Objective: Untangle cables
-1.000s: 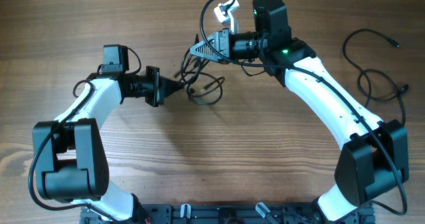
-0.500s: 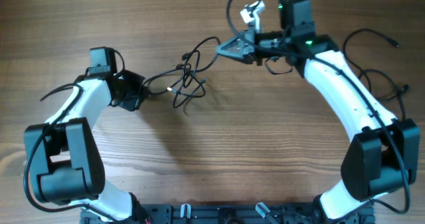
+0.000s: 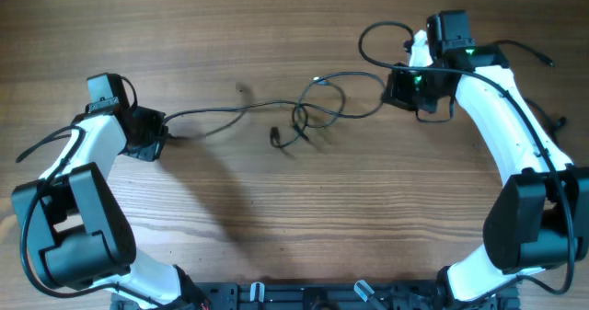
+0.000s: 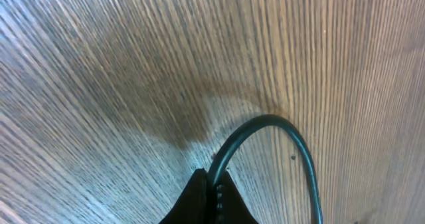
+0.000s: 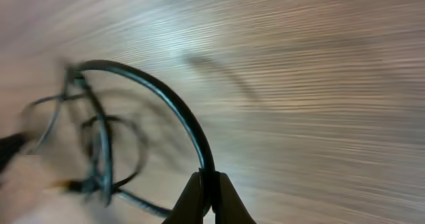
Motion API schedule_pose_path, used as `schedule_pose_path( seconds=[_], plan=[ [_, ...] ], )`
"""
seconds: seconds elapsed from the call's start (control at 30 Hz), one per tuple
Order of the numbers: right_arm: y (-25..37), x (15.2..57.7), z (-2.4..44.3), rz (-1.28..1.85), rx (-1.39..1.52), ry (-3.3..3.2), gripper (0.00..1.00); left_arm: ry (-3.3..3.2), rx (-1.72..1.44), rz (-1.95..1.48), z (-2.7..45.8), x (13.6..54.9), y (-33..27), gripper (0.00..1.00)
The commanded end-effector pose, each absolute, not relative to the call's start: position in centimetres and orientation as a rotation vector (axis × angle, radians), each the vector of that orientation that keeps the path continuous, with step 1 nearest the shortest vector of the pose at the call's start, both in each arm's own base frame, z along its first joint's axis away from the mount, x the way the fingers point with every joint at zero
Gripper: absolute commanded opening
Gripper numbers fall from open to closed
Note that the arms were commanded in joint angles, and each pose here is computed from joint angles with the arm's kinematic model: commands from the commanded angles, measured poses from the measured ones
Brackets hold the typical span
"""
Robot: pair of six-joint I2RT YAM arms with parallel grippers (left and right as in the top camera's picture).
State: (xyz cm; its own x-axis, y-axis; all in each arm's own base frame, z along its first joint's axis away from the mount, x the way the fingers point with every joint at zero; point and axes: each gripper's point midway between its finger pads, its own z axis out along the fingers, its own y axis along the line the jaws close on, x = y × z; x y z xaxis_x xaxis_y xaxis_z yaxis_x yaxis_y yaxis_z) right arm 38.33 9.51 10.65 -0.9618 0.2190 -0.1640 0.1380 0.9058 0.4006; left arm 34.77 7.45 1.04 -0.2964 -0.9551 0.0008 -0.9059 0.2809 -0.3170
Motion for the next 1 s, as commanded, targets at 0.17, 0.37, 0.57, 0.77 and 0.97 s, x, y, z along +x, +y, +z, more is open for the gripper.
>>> schedule_pose_path(
  seconds=[0.17,0.37,0.57,0.77,0.97],
  plan=[
    [5.8,36.9,6.5,0.297,0.341,2.898,0.04,2.333,-1.765,-0.325,0.7,34.2,8.8,0.04],
    [9.8,36.8,6.0,0.647,0.235,2.859,0.04,2.346,-1.758,-0.404,0.8,34.6,8.0,0.11],
    [15.4,35.4,9.0,1.104,-0.121,2.739,0.04,2.472,-1.355,-0.708,2.6,37.1,4.8,0.79],
    [16.0,35.3,9.0,1.106,-0.15,2.733,0.04,2.501,-1.22,-0.783,3.2,37.8,3.2,1.0],
    [16.0,35.3,9.0,1.113,-0.11,2.743,0.04,2.536,-0.998,-0.861,4.0,38.8,0.4,1.0]
  ],
)
